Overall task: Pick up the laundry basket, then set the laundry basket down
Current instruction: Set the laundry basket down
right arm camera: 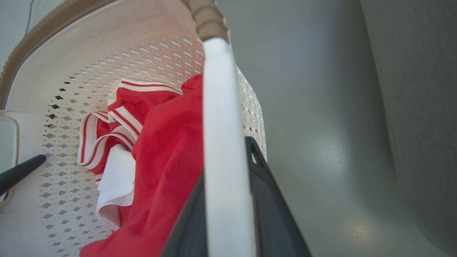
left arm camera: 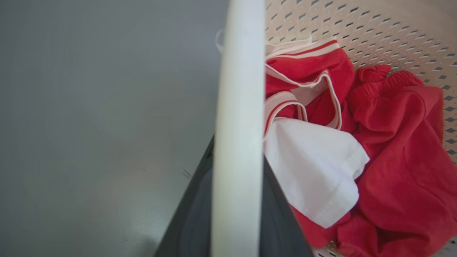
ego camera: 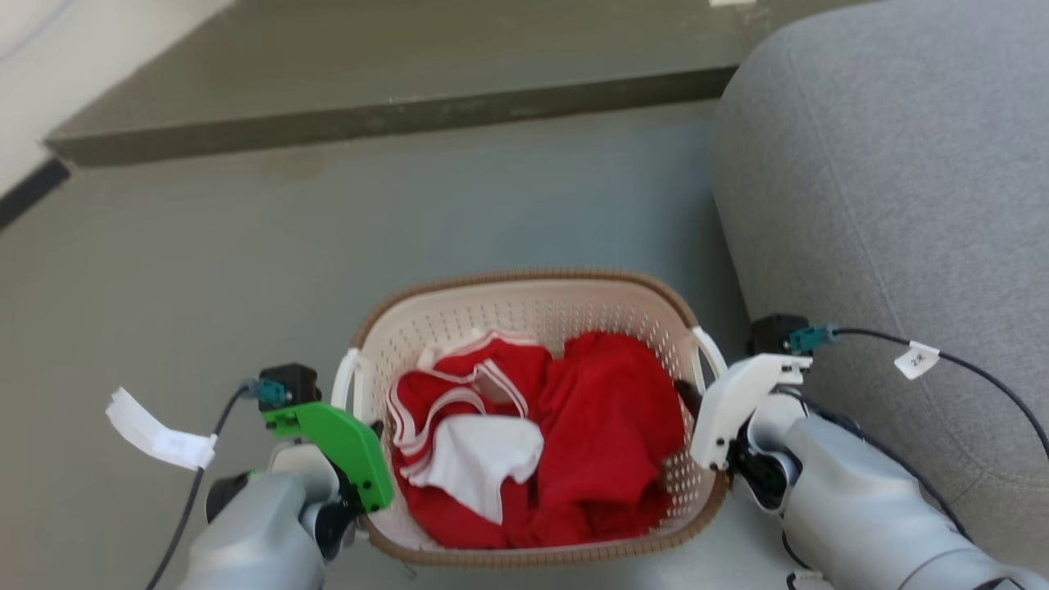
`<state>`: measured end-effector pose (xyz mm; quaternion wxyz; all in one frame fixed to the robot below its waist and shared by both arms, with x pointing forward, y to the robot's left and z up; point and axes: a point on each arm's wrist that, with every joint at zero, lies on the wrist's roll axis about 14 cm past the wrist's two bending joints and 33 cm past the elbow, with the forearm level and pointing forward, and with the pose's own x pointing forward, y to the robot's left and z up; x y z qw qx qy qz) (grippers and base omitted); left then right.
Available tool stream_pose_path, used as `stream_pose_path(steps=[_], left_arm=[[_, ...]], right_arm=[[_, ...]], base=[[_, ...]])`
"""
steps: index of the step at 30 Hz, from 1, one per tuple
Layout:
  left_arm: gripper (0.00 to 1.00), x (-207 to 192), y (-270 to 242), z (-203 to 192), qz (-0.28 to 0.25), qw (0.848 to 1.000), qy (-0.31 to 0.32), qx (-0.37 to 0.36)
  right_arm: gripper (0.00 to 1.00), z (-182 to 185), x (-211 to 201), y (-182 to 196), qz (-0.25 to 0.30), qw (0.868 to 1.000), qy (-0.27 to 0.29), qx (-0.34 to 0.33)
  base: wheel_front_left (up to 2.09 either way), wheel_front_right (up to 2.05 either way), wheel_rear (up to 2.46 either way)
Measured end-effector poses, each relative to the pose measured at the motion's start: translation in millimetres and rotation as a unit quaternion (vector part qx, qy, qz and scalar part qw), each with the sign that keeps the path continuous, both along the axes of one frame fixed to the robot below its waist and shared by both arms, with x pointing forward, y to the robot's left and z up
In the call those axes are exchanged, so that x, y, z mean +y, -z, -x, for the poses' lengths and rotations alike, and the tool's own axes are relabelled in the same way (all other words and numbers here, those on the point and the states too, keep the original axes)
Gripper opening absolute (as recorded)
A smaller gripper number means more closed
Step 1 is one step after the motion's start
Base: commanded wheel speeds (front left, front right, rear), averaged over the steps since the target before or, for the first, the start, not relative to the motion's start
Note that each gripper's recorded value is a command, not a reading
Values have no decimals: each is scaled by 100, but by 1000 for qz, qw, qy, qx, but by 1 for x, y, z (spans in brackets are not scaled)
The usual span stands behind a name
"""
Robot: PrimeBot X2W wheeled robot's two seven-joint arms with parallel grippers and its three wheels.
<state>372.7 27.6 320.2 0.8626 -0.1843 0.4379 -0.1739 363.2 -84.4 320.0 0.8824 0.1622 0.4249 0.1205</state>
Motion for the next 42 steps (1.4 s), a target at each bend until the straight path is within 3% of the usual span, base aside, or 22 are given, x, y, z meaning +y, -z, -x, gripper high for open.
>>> stream_pose_path(steps=[22,42], left_arm=[[0,1,47,-68,13,999,-23,-18],[0,9,121,-114,15,999,-39,-17]], right_arm=[[0,-65,0,44,2,1000,8,-23],[0,-107,8,120,-3,1000,4,-7]], base=[[0,0,0],[0,0,0]])
